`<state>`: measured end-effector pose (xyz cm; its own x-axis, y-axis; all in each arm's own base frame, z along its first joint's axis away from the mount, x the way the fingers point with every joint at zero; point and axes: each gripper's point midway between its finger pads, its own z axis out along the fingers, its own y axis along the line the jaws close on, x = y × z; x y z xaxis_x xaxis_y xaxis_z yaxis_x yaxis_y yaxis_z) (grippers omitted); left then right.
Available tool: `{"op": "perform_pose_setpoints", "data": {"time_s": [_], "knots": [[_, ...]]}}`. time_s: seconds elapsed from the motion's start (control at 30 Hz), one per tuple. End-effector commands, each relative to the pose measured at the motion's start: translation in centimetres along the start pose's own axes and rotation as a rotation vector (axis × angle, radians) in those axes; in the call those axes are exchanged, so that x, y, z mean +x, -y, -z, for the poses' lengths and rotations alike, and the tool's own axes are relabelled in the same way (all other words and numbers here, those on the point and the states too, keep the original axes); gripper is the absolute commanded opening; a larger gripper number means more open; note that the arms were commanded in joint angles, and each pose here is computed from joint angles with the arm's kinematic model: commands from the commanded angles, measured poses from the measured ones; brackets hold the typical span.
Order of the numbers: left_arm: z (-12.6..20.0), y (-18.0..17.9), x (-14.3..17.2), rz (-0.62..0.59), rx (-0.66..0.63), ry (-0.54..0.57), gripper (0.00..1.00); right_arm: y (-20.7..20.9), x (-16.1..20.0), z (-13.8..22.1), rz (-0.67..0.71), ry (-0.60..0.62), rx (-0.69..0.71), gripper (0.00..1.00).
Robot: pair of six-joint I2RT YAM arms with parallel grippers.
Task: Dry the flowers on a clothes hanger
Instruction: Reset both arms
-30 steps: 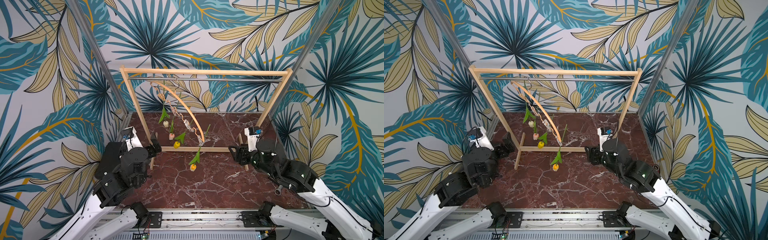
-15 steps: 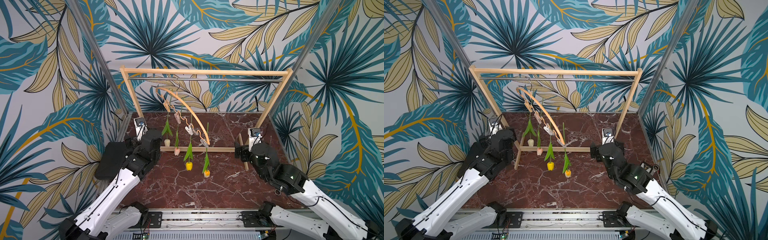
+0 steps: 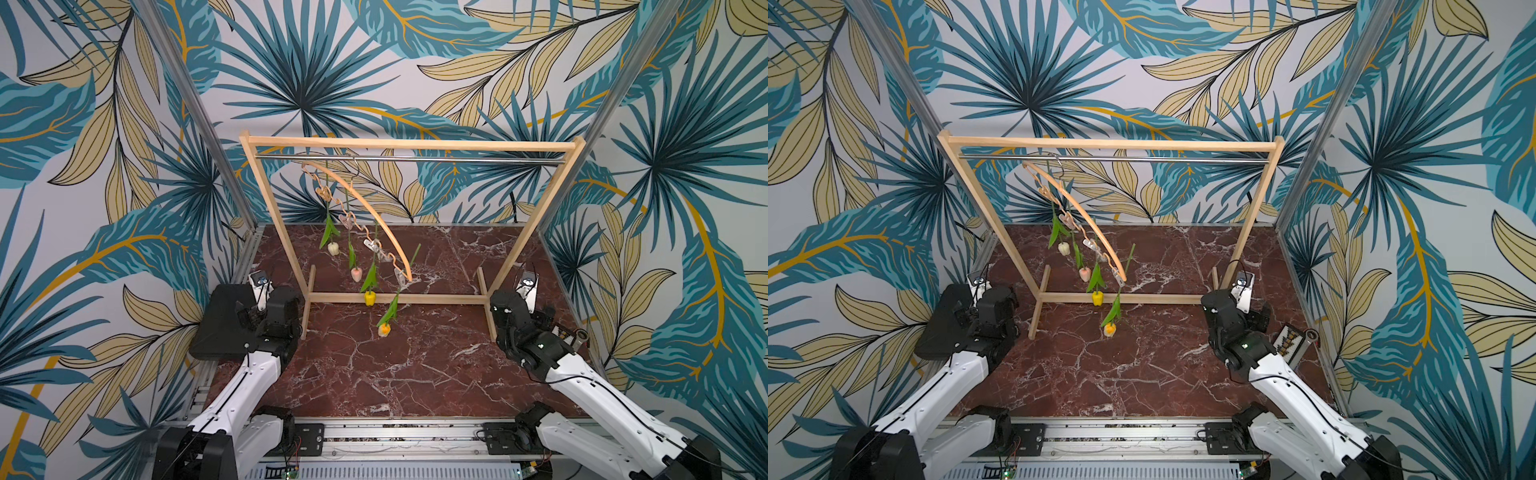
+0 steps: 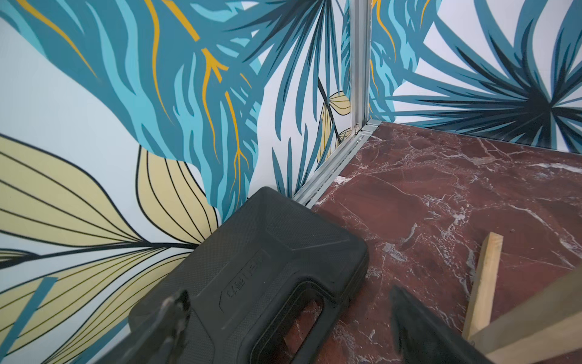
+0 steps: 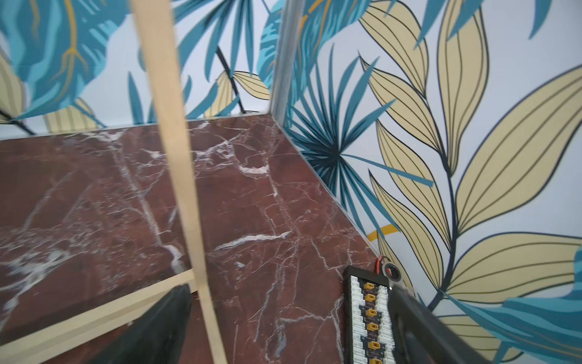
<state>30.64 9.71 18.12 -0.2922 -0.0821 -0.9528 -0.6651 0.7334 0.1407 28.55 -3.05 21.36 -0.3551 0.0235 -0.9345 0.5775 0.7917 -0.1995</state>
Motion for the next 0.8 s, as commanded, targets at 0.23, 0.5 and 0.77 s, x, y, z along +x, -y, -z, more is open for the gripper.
{"op": "perform_pose_setpoints", "data": {"time_s": [0.23,0.5,0.77], "knots": [[-2.5,4.1,0.8,0.133,0.13,0.07,1.0,-1.3,5.2,-6.6,-0.12,-0.048,0.02,1.0],[-3.7,6.8,1.8,0.086,0.212,0.135,1.0,-6.3,4.1,-9.8,-0.063,-0.007,-0.214,1.0],[-3.2,11.1,2.9,-0.01,0.46,0.155,1.0,-8.7,5.4,-11.0,-0.083,0.031,-0.453,1.0]]}}
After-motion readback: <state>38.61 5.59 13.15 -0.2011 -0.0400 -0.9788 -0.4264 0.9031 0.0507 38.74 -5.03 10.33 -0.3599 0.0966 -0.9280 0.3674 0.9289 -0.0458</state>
